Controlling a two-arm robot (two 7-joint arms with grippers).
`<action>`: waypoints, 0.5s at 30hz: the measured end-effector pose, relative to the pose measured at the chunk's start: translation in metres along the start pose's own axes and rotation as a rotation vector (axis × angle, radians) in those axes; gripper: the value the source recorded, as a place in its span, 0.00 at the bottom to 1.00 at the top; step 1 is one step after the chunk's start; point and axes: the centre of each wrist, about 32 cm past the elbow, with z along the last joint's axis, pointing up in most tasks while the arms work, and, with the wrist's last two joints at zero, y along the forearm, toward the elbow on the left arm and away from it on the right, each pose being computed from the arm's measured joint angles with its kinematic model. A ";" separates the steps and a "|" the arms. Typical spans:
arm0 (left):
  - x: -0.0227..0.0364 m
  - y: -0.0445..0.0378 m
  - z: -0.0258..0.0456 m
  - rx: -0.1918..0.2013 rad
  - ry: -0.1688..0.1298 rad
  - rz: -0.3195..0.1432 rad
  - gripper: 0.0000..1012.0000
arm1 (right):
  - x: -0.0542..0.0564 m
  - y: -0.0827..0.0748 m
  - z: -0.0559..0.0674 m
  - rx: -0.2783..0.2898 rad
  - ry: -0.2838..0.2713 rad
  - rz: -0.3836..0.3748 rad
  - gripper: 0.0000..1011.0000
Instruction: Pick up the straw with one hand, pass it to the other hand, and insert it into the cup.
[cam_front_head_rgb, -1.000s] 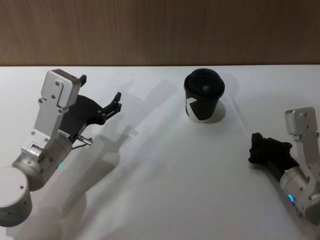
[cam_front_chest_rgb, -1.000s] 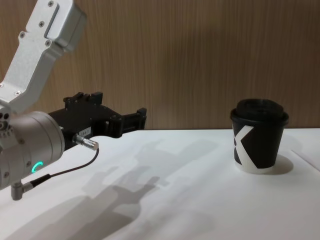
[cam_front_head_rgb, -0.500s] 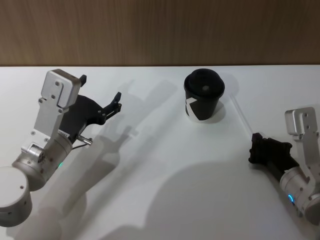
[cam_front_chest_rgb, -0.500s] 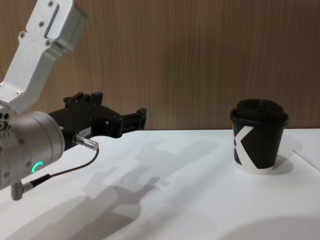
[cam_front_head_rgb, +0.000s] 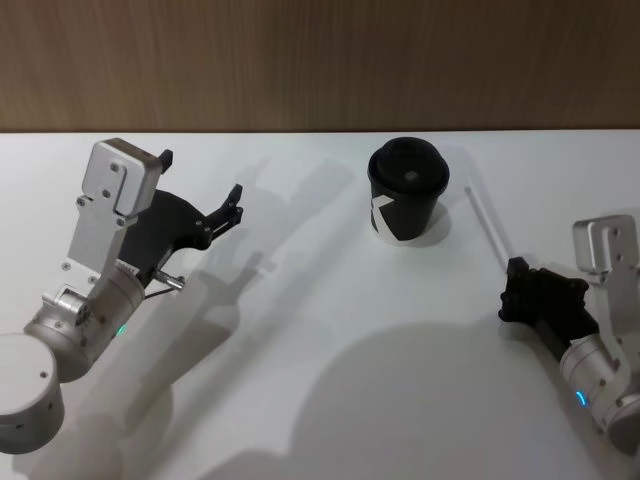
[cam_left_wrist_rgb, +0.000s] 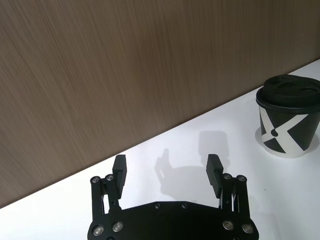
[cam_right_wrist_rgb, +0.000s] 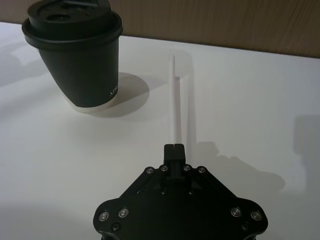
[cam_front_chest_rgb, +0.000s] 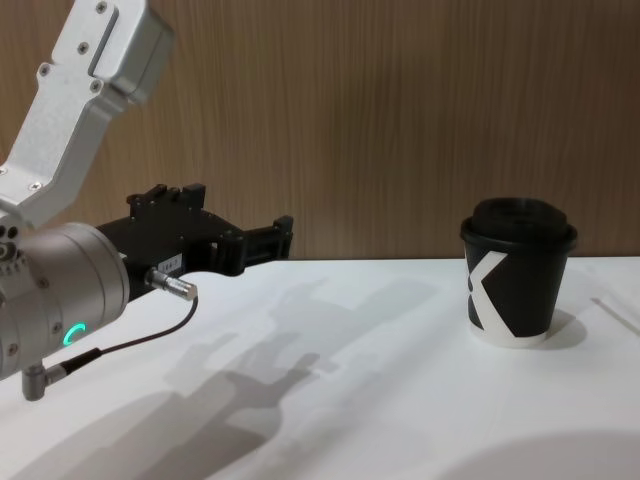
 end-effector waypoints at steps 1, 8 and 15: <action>0.0000 0.0000 0.0000 0.000 0.000 0.000 0.99 | -0.001 -0.001 0.000 0.012 -0.007 -0.005 0.00; 0.0000 0.0000 0.0000 0.000 0.000 0.000 0.99 | -0.006 -0.008 0.003 0.077 -0.049 -0.029 0.00; 0.0000 0.0000 0.0000 0.000 0.000 0.000 0.99 | -0.007 -0.015 0.008 0.152 -0.097 -0.058 0.00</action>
